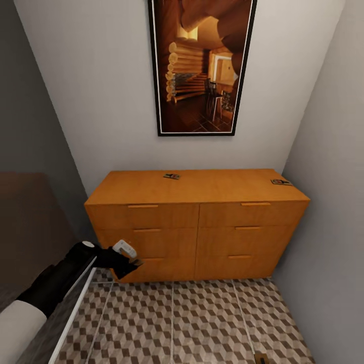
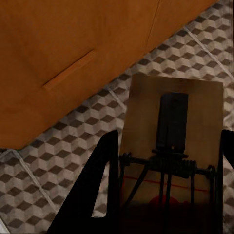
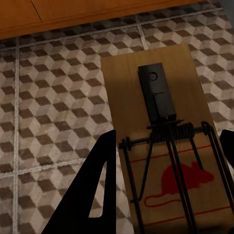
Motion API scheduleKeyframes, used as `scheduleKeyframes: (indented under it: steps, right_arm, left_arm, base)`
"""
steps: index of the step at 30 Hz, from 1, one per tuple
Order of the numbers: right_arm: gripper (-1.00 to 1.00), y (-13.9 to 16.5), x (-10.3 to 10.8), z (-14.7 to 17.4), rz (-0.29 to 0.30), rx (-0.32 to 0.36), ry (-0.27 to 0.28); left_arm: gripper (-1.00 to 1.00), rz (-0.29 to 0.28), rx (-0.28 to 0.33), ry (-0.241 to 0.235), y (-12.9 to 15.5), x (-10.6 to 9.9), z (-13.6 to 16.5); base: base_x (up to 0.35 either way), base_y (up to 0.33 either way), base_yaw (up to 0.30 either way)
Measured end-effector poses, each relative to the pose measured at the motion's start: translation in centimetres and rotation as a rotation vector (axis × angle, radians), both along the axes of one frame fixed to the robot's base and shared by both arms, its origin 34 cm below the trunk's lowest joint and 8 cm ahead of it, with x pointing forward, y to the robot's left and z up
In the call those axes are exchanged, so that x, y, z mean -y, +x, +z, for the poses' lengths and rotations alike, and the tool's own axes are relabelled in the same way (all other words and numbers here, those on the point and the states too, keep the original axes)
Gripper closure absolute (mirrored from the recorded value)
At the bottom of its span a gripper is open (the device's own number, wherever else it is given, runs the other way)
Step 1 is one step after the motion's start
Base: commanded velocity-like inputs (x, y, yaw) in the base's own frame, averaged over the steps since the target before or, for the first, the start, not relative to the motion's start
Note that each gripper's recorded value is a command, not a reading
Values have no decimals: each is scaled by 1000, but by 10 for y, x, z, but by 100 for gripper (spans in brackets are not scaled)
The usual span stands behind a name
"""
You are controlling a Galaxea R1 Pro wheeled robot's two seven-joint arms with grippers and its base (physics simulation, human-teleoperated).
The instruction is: Take the four mousetraps from the cabinet in the bathroom and place them on the bathroom floor. Make sure all four end up on the same floor surface, and ensure that at least two of them are either under or directly next to the same bathroom sink.
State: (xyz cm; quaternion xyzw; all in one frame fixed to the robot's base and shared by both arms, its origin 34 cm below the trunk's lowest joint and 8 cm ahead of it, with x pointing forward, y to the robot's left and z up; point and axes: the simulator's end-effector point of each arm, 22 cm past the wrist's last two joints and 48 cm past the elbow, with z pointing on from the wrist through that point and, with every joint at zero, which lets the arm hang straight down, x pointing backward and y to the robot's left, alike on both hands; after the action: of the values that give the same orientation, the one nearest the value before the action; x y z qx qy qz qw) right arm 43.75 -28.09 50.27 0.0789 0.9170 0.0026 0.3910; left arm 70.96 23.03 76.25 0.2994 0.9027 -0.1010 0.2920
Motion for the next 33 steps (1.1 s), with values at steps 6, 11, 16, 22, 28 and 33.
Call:
scheduleKeyframes:
  steps: [6, 11, 16, 22, 28, 33]
  right_arm:
    - [100, 0, 0, 0, -1, 0, 0]
    - [100, 0, 0, 0, -1, 0, -1]
    - [100, 0, 0, 0, -2, 0, -1]
    - [100, 0, 1, 0, -3, 0, -2]
    - [100, 0, 5, 0, -2, 1, -8]
    - [100, 2, 10, 1, -9, 5, -16]
  left_arm:
    - [100, 20, -42, -8, -16, -12, -78]
    - [100, 43, -59, -18, -47, 1, -146]
    - [100, 99, -56, 27, -83, 4, -197]
    - [100, 156, -49, 62, -125, 6, -231]
    - [100, 229, 82, -36, -143, 15, -231]
    - [100, 370, 153, -49, -174, -2, -239]
  base:
    - [0, 0, 0]
    - [0, 0, 0]
    - [0, 0, 0]
    - [0, 0, 0]
    - [0, 0, 0]
    - [0, 0, 0]
